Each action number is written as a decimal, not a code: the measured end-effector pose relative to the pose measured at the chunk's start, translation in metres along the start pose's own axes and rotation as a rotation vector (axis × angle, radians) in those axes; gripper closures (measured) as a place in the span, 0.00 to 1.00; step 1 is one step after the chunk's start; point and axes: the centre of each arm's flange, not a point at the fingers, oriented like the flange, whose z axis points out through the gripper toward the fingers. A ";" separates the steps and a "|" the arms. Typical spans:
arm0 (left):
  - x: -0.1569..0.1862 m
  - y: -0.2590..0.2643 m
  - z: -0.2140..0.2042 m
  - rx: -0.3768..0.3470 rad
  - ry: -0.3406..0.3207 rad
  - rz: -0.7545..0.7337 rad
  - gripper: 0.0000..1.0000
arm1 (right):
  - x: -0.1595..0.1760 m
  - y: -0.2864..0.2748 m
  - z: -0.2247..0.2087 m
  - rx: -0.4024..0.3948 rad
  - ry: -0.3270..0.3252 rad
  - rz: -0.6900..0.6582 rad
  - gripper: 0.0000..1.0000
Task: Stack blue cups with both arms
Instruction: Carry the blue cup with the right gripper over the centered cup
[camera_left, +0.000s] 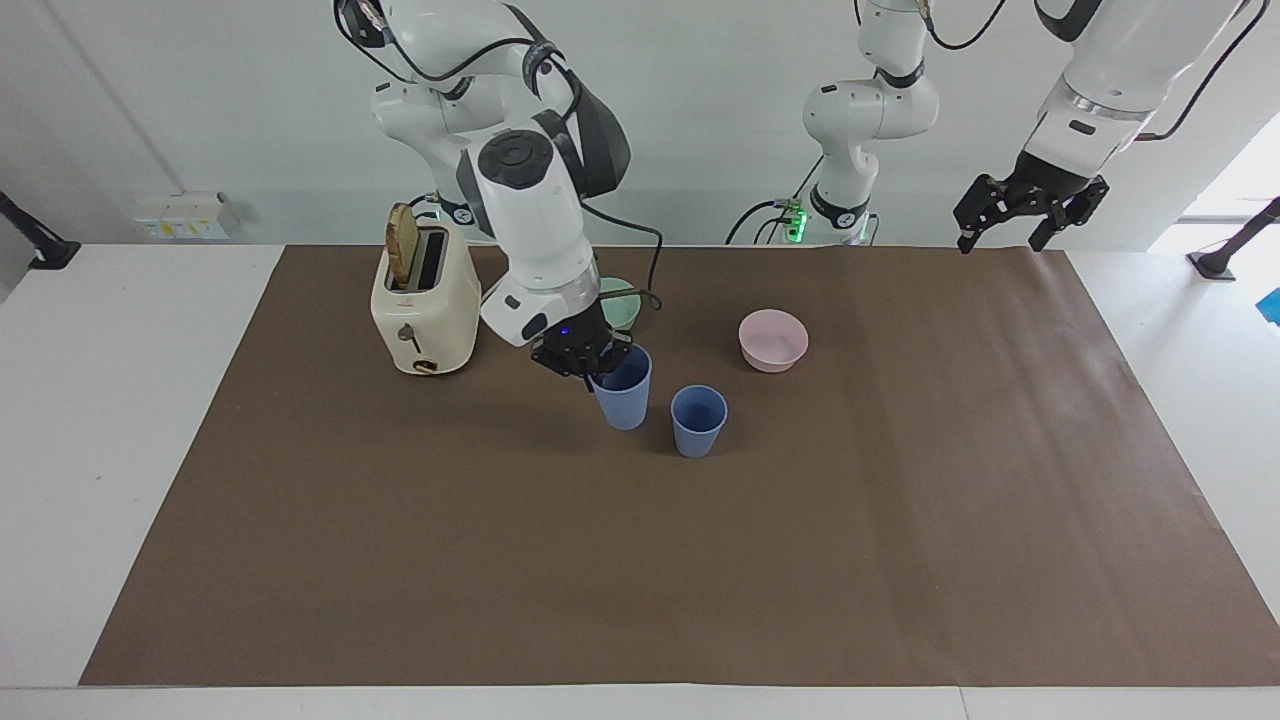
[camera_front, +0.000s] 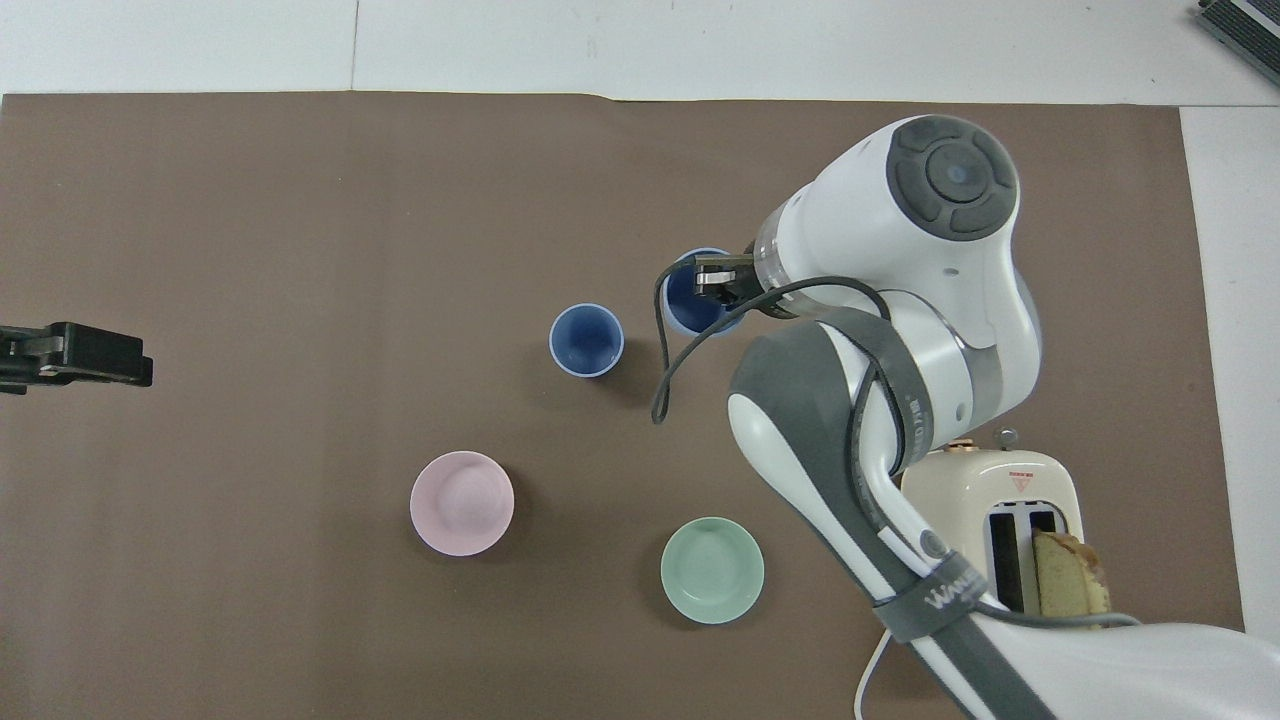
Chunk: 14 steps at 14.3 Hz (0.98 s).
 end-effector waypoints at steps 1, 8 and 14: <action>0.000 0.000 0.000 0.000 0.000 0.000 0.00 | -0.004 -0.011 -0.003 0.006 0.005 -0.007 0.96; 0.000 0.000 0.000 0.000 0.000 0.000 0.00 | -0.012 -0.038 -0.004 0.045 0.028 -0.033 0.96; 0.000 0.000 0.000 0.000 0.000 0.000 0.00 | -0.012 -0.058 0.032 0.068 0.033 -0.056 0.96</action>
